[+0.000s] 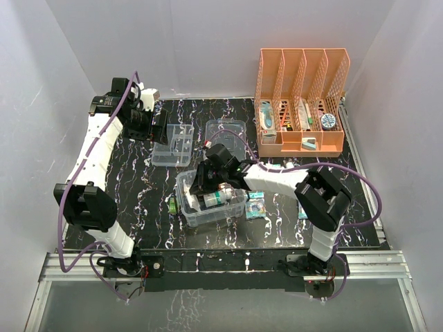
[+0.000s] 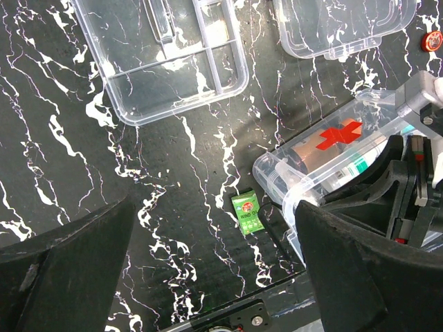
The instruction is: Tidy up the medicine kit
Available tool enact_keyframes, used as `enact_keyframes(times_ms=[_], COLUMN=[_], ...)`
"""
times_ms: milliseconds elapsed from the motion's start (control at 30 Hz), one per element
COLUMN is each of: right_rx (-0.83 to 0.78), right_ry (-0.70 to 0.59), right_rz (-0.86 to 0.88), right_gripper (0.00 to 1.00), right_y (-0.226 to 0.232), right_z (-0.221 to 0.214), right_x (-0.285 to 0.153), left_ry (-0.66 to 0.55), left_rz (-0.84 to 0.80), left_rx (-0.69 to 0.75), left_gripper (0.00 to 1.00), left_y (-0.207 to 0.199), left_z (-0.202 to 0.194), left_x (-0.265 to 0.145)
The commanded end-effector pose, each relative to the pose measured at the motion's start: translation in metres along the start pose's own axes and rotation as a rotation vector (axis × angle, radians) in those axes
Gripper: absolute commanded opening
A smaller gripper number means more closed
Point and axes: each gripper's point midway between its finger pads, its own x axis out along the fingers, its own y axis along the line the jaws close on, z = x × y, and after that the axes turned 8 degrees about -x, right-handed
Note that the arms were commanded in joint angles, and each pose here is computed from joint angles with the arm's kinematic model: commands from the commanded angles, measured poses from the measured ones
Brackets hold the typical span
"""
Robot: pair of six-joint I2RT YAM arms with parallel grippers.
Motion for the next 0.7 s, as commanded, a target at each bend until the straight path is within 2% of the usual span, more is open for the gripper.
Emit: enact_keyframes(times_ms=[0, 133, 200, 367, 500, 667], right_rx=[-0.051, -0.088, -0.104, -0.159, -0.184, -0.203], right_ry=[-0.055, -0.074, -0.089, -0.154, -0.221, -0.312], right_rz=[-0.027, -0.021, -0.025, -0.045, -0.080, -0.160], right_gripper=[0.21, 0.43, 0.49, 0.52, 0.56, 0.58], right_y=[0.010, 0.019, 0.022, 0.042, 0.053, 0.055], right_z=[0.021, 0.029, 0.033, 0.048, 0.062, 0.080], right_x=[-0.011, -0.018, -0.024, -0.052, -0.081, -0.114], left_ry=[-0.003, -0.004, -0.004, 0.010, 0.061, 0.231], left_rz=[-0.029, -0.026, -0.019, 0.000, -0.001, 0.002], left_rx=[-0.004, -0.003, 0.001, 0.000, -0.010, -0.038], left_gripper=[0.99, 0.99, 0.99, 0.99, 0.97, 0.83], left_y=[-0.005, -0.005, -0.003, 0.000, 0.002, 0.007], left_z=[0.000, 0.000, -0.002, -0.013, -0.045, -0.101], left_x=[-0.004, -0.004, -0.004, -0.005, -0.002, 0.008])
